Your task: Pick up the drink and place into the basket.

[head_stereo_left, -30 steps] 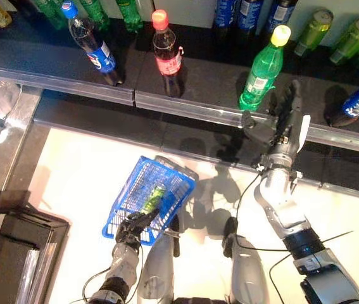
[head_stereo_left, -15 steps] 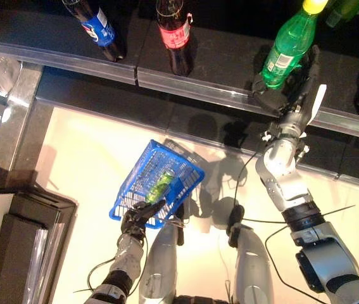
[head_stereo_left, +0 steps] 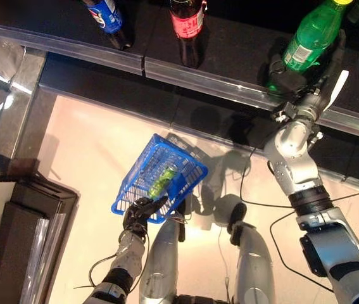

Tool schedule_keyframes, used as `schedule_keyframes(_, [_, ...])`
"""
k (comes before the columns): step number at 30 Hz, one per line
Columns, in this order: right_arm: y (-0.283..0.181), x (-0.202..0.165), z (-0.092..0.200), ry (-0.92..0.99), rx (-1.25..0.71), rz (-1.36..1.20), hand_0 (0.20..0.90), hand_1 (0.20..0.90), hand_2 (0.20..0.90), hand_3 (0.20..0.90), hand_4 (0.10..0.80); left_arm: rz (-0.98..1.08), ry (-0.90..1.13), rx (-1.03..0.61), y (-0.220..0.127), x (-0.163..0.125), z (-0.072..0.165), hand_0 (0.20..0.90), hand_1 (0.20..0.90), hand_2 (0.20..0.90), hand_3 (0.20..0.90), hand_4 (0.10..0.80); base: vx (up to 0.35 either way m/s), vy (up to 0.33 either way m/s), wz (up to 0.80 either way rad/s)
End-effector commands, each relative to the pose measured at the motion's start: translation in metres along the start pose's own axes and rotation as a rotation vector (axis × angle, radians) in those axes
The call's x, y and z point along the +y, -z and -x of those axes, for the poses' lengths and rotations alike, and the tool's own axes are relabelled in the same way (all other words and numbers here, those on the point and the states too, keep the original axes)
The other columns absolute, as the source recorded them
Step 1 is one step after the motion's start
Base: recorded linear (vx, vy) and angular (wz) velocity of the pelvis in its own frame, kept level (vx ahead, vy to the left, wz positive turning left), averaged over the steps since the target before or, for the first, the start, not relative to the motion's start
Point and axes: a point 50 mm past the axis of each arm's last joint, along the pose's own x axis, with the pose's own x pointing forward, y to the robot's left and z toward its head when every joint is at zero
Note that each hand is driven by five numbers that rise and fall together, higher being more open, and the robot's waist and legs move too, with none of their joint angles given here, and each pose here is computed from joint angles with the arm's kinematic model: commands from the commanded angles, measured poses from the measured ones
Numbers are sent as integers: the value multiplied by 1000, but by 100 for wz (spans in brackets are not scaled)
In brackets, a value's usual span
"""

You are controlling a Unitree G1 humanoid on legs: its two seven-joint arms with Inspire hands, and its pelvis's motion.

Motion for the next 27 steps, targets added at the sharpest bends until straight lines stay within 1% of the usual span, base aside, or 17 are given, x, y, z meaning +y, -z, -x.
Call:
schedule_keyframes(1, [-74, 11, -21, -32, -247, -183, 429, 429, 429, 351, 251, -76, -110, 76, 24, 54, 24, 300, 300, 300, 200, 100, 9, 6, 4])
schedule_keyframes(2, [-75, 12, -21, -38, -248, -183, 300, 300, 300, 200, 100, -77, -109, 76, 25, 53, 24, 300, 300, 300, 200, 100, 0, 0, 0])
schedule_keyframes(10, [-85, 18, -28, -83, -269, -160, 300, 300, 300, 200, 100, -79, -100, 67, 22, 55, 25, 300, 300, 300, 200, 100, 0, 0, 0])
schedule_keyframes(19, [-86, 4, -34, -59, -279, -147, 300, 300, 300, 200, 100, -30, -89, -8, 10, 60, 26, 300, 300, 300, 200, 100, -8, 3, 1])
schedule_keyframes(24, [-89, 4, -27, -127, -301, -151, 300, 300, 300, 200, 100, 13, -76, -88, -6, 63, 25, 300, 300, 300, 200, 100, -37, 31, 2])
schedule_keyframes(27, [-92, 6, -14, -233, -336, -137, 300, 300, 300, 200, 100, 35, -45, -166, -21, 63, 26, 300, 300, 300, 200, 100, -9, 65, 0])
